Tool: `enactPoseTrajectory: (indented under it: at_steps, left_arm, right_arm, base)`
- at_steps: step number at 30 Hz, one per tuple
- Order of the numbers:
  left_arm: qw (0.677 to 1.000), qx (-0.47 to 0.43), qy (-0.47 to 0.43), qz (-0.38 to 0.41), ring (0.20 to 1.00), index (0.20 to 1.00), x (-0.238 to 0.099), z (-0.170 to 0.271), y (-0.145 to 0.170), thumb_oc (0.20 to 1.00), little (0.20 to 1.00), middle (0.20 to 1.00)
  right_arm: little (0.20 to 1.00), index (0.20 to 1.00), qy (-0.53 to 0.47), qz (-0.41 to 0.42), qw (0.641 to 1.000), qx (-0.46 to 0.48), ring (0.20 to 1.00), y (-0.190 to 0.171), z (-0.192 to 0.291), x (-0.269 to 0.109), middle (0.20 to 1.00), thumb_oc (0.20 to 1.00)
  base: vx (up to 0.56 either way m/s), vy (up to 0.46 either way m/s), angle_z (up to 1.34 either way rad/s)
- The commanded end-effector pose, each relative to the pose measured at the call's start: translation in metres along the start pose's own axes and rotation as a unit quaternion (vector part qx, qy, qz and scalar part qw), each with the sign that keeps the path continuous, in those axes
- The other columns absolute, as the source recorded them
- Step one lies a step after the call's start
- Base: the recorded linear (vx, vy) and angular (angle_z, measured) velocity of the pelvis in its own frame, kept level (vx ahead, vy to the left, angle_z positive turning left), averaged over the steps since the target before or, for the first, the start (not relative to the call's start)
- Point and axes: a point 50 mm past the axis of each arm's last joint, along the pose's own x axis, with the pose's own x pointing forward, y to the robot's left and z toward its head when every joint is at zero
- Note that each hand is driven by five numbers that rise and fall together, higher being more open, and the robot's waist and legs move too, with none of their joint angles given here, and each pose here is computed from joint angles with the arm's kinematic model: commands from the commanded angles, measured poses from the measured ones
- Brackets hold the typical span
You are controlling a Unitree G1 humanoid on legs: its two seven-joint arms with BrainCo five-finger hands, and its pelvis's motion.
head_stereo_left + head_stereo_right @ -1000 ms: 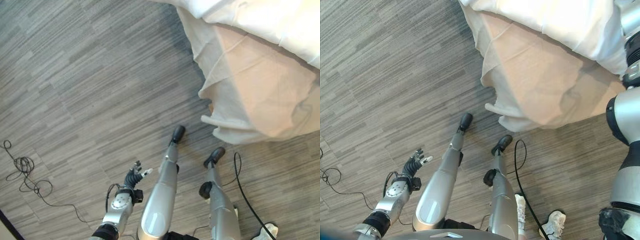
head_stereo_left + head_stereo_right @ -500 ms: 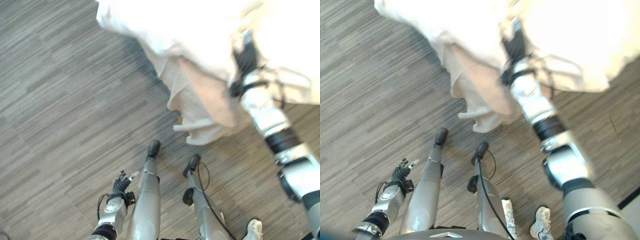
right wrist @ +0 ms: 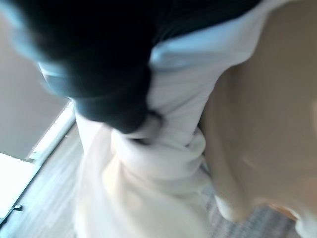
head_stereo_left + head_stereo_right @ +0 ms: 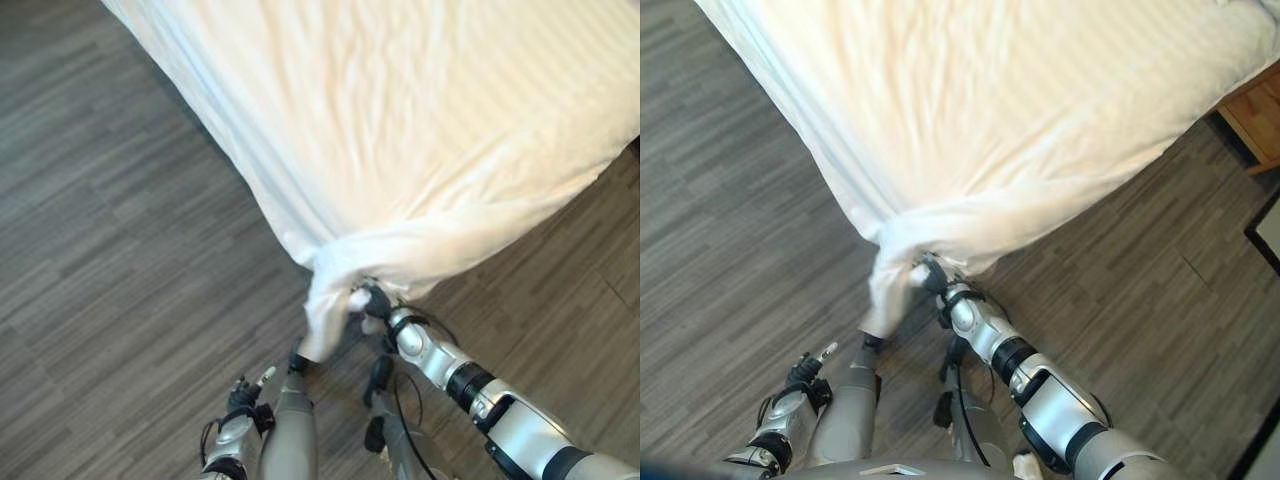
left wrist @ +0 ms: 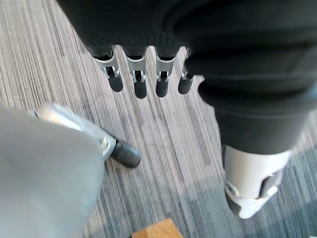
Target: Making the bed.
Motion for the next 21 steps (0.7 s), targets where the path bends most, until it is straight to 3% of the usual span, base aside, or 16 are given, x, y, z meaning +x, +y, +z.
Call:
enactPoseTrajectory:
  at_steps: [1,3,4,5,6,10,11,12,15,16,17,18,21]
  left_arm:
    - [0.999,0.012,0.035,0.004,1.000,1.000,0.001,-0.008,0.016,1.000,1.000,1.000]
    - [0.999,0.019,0.043,0.006,1.000,1.000,0.000,-0.013,0.024,1.000,1.000,1.000]
    - [0.997,0.031,0.069,0.011,1.000,1.000,-0.005,-0.029,0.043,1.000,1.000,1.000]
    - [0.997,0.027,0.075,0.014,1.000,1.000,-0.006,-0.032,0.048,1.000,1.000,1.000]
    - [0.997,0.027,0.075,0.014,1.000,1.000,-0.006,-0.033,0.048,1.000,1.000,1.000]
    - [0.994,0.038,0.102,0.016,1.000,1.000,-0.012,-0.047,0.068,1.000,1.000,1.000]
    - [0.993,0.043,0.109,0.018,1.000,1.000,-0.014,-0.048,0.074,1.000,1.000,1.000]
    - [0.991,0.048,0.120,0.035,1.000,1.000,-0.016,-0.049,0.092,1.000,1.000,1.000]
    - [0.991,0.038,0.117,0.052,1.000,1.000,-0.017,-0.050,0.095,1.000,1.000,1.000]
    - [0.991,0.038,0.117,0.052,1.000,1.000,-0.017,-0.050,0.094,1.000,1.000,1.000]
    - [0.992,0.021,0.113,0.059,1.000,1.000,-0.020,-0.057,0.091,1.000,1.000,1.000]
    - [0.992,0.005,0.114,0.058,1.000,1.000,-0.022,-0.064,0.083,1.000,1.000,1.000]
    - [0.992,0.011,0.121,0.045,1.000,1.000,-0.022,-0.069,0.072,1.000,1.000,1.000]
  right_arm:
    - [1.000,1.000,0.335,0.052,0.924,0.176,1.000,0.028,-0.152,-0.092,1.000,1.000]
    - [1.000,1.000,0.369,0.051,0.907,0.195,1.000,0.029,-0.170,-0.111,1.000,1.000]
    - [1.000,1.000,0.454,0.035,0.854,0.252,1.000,0.031,-0.211,-0.168,1.000,1.000]
    - [1.000,1.000,0.482,0.020,0.833,0.272,1.000,0.029,-0.224,-0.187,1.000,1.000]
    - [1.000,1.000,0.483,0.020,0.832,0.272,1.000,0.029,-0.224,-0.187,1.000,1.000]
    - [1.000,1.000,0.545,0.006,0.766,0.339,1.000,0.025,-0.253,-0.257,1.000,1.000]
    - [1.000,1.000,0.563,-0.040,0.747,0.351,1.000,0.008,-0.264,-0.277,1.000,1.000]
    - [1.000,1.000,0.581,-0.191,0.728,0.309,1.000,-0.076,-0.280,-0.305,1.000,1.000]
    - [1.000,1.000,0.520,-0.285,0.756,0.276,1.000,-0.131,-0.273,-0.284,1.000,1.000]
    - [1.000,1.000,0.520,-0.286,0.756,0.276,1.000,-0.131,-0.273,-0.284,1.000,1.000]
    - [1.000,1.000,0.378,-0.377,0.817,0.220,1.000,-0.190,-0.241,-0.252,1.000,1.000]
    - [0.200,0.200,0.246,-0.432,0.845,0.197,0.200,-0.218,-0.200,-0.228,0.200,0.200]
    - [0.200,0.200,0.107,-0.449,0.864,0.201,0.200,-0.228,-0.153,-0.201,0.200,0.200]
  base:
    - [0.09,-0.017,0.14]
    - [0.11,-0.033,0.06]
    - [0.17,-0.057,-0.02]
    - [0.15,-0.039,-0.07]
    - [0.06,-0.021,-0.06]
    - [0.07,-0.021,-0.14]
    - [0.07,-0.056,-0.13]
    - [0.03,-0.051,-0.22]
    - [-0.01,-0.013,-0.20]
    - [-0.01,0.006,-0.06]
    - [0.02,0.018,-0.05]
    - [0.00,0.025,-0.03]
    - [-0.02,0.007,-0.45]
